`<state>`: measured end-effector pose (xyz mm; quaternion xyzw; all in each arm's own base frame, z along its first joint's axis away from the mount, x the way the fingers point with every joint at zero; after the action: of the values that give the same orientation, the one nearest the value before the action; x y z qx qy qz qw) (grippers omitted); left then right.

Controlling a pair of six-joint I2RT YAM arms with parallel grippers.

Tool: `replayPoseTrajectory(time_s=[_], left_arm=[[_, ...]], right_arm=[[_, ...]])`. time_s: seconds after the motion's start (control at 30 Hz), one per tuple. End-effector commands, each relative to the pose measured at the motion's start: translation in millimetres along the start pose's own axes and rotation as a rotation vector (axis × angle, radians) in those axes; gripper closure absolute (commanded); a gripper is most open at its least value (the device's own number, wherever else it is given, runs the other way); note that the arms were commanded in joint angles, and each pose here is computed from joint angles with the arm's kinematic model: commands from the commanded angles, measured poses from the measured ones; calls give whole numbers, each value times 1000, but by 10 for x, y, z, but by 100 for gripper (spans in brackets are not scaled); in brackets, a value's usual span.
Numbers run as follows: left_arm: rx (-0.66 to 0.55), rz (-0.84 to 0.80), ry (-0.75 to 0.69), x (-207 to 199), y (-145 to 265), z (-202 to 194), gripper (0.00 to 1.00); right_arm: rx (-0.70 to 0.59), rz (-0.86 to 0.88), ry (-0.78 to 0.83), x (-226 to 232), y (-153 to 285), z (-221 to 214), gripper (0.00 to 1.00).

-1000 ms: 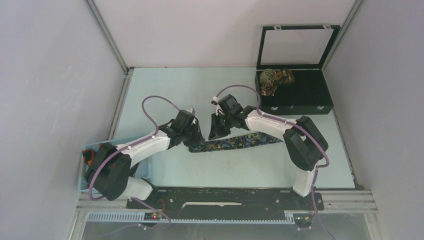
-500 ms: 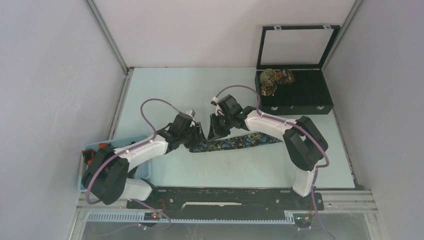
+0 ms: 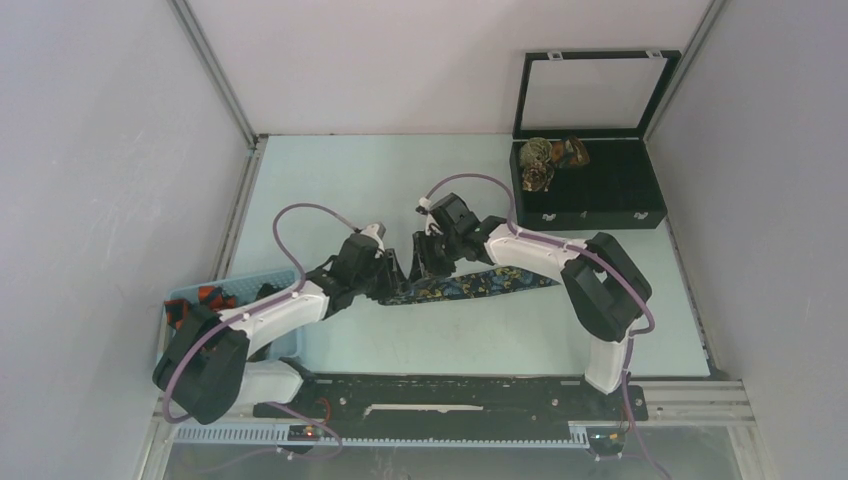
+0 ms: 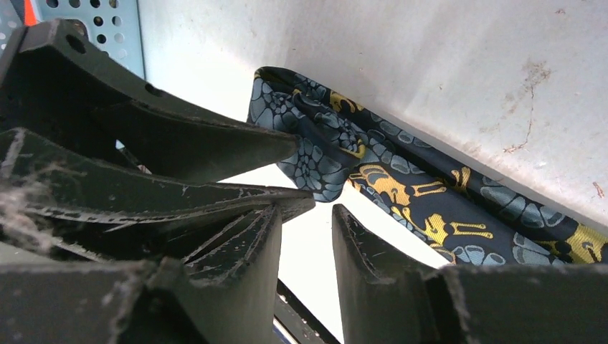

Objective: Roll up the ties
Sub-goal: Roll the tie at the center of the board.

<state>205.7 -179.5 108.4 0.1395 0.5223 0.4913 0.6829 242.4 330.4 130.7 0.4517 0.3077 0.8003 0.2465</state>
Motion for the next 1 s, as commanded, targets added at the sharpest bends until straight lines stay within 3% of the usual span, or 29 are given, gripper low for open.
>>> replayPoseTrajectory(time_s=[0.0,0.5,0.7,0.97], left_arm=[[-65,-90,-17,-125,63,62,56],[-95,-116,-11,-114,78,71,85],[-117,-121,-8,-111,122,78,83],[-180,-84,-13,-60,335,104,70]], right_arm=[[-11,12,0,1,-129,18,65],[26,18,-19,-19,-340,-31,68],[42,5,-24,-62,-408,-64,73],[48,-11,-29,-129,-429,-72,80]])
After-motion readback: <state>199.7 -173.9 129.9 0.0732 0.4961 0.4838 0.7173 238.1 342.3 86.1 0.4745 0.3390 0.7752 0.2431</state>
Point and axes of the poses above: each gripper's point midway between its finger pads, its own y axis back along the fingers, its own x axis along the line the jaws close on, z = x × y, the point moved 7 cm from there along y, back along the fingers, and after that the axes turned 8 degrees about y, right-handed, at the moved point
